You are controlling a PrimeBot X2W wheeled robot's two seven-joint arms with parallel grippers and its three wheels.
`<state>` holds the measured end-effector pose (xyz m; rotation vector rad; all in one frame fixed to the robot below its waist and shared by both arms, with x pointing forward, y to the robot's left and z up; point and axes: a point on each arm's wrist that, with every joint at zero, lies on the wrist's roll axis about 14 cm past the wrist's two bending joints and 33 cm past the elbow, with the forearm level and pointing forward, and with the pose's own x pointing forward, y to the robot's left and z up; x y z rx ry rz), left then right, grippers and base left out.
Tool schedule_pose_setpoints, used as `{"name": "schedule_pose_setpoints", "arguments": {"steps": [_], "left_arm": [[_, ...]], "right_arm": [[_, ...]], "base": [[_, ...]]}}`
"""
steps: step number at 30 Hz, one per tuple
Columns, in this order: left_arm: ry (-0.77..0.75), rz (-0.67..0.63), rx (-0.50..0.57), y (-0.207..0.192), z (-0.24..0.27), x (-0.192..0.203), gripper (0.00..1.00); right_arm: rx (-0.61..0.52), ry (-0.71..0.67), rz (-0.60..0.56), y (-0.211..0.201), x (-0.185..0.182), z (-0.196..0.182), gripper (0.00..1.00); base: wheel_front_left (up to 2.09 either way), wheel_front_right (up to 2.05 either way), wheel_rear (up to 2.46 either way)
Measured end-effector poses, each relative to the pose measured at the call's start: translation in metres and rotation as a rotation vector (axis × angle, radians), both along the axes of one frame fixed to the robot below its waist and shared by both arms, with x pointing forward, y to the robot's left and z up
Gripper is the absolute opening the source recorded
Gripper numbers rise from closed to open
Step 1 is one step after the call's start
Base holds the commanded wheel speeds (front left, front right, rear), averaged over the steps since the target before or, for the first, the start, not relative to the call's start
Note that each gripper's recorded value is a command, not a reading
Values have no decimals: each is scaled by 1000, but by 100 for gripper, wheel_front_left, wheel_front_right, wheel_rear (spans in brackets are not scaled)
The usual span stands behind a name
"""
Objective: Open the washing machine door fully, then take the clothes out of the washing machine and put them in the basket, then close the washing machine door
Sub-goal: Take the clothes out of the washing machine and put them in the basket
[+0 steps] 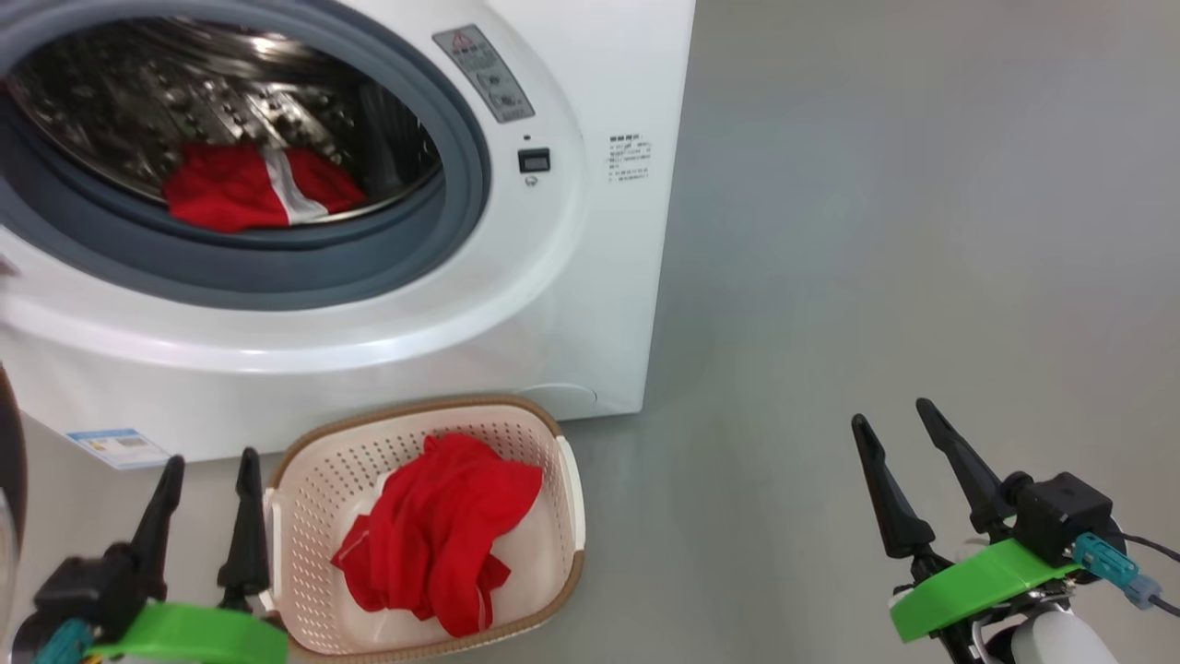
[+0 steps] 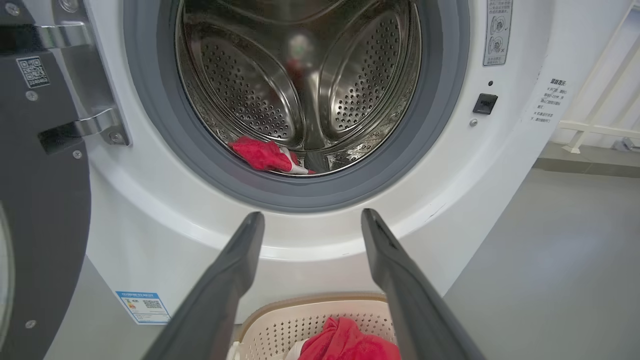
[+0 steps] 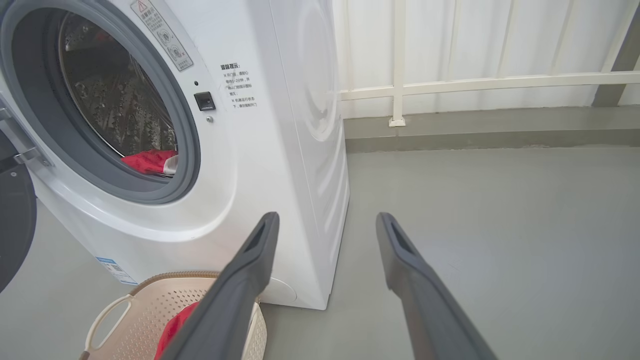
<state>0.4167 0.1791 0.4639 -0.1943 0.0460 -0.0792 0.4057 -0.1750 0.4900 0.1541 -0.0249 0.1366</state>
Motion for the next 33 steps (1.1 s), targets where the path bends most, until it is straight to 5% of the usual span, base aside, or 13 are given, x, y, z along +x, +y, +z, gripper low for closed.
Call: {"name": "schedule_pose_setpoints", "arguments": {"steps": [15,28,33], "left_arm": [[-59,58,17,15,20,-36,100],[-32,50,16,12,10,-30,100],[-26,1,47,6,5,1,100]], "right_arm": [[-4,-5,-15,-6,-13,3,100],[5,15,-23,-7,-11,-5,100],[16,21,-29,-6,-1,-9,100]], "base": [[0,0,0],[0,0,0],[0,0,0]]}}
